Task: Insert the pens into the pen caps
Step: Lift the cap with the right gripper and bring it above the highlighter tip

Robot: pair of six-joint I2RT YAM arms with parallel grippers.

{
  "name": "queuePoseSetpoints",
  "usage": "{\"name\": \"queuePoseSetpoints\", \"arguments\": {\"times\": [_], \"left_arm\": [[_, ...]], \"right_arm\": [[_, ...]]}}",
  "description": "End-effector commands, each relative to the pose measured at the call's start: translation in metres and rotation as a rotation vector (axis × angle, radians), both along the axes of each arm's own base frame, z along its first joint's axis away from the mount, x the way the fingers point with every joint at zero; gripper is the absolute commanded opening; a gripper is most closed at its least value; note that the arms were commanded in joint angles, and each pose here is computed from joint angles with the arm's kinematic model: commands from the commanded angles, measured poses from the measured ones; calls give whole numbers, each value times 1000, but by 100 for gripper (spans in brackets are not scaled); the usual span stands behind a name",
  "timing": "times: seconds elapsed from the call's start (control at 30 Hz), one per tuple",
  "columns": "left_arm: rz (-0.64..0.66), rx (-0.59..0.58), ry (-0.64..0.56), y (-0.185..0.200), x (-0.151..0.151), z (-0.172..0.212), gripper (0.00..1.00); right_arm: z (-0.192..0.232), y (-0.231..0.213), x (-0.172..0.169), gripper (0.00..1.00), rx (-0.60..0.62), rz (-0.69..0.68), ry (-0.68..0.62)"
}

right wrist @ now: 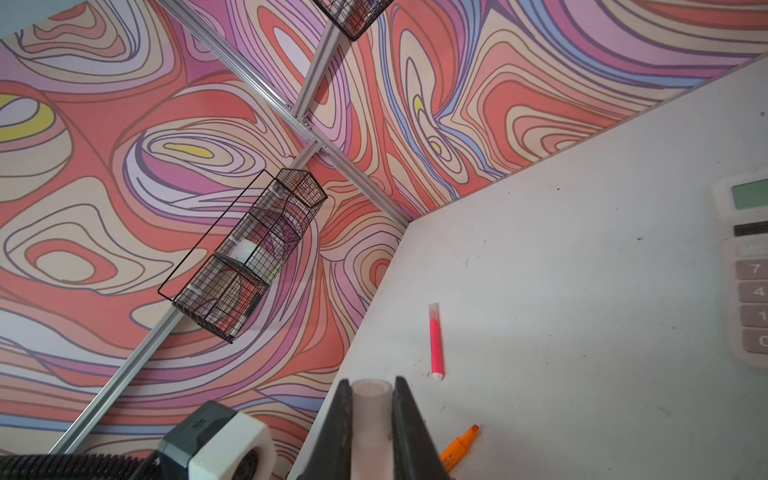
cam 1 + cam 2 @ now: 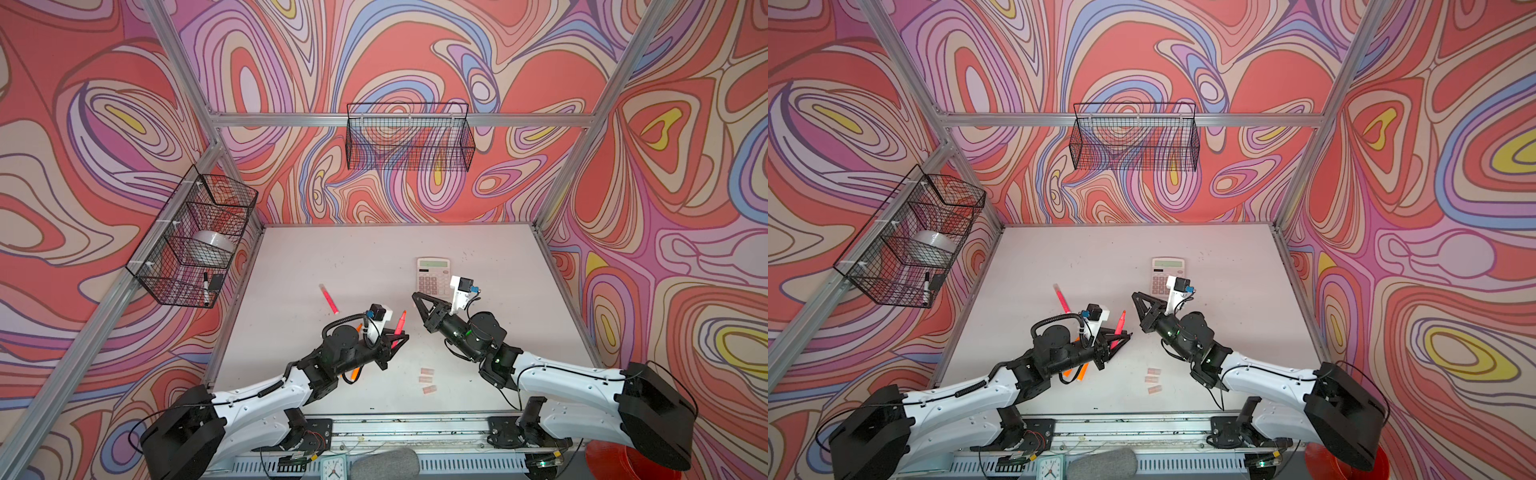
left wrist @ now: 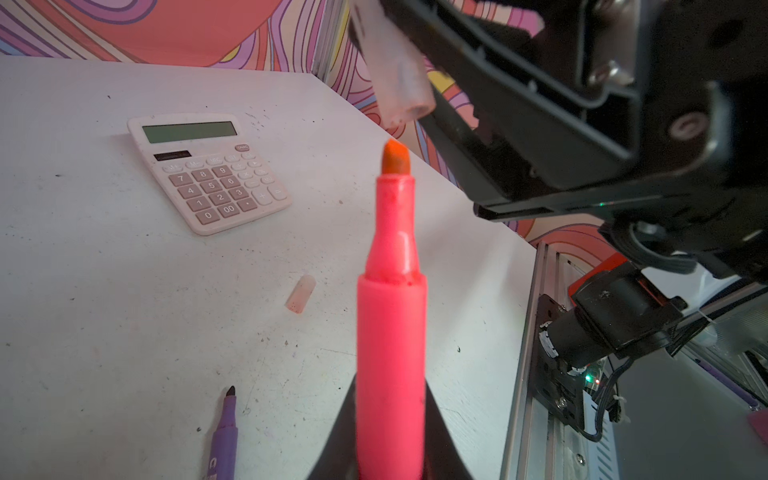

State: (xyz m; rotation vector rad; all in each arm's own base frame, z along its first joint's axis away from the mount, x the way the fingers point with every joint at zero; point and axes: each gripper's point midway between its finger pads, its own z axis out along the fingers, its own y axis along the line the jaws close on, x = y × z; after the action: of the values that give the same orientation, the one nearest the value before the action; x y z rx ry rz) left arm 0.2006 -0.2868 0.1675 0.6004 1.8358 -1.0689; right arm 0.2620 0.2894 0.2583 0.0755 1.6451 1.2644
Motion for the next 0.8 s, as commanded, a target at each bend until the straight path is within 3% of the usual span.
{"name": "queuePoseSetpoints", "arguments": {"times": [0.0, 0.77], "left_arm": [[17, -51, -29, -5, 8, 18, 0], [9, -76, -25, -10, 10, 19, 0]], "right_arm": [[8, 6, -7, 0, 42, 44, -24], [-5, 22, -5, 0, 17, 64, -6]]}}
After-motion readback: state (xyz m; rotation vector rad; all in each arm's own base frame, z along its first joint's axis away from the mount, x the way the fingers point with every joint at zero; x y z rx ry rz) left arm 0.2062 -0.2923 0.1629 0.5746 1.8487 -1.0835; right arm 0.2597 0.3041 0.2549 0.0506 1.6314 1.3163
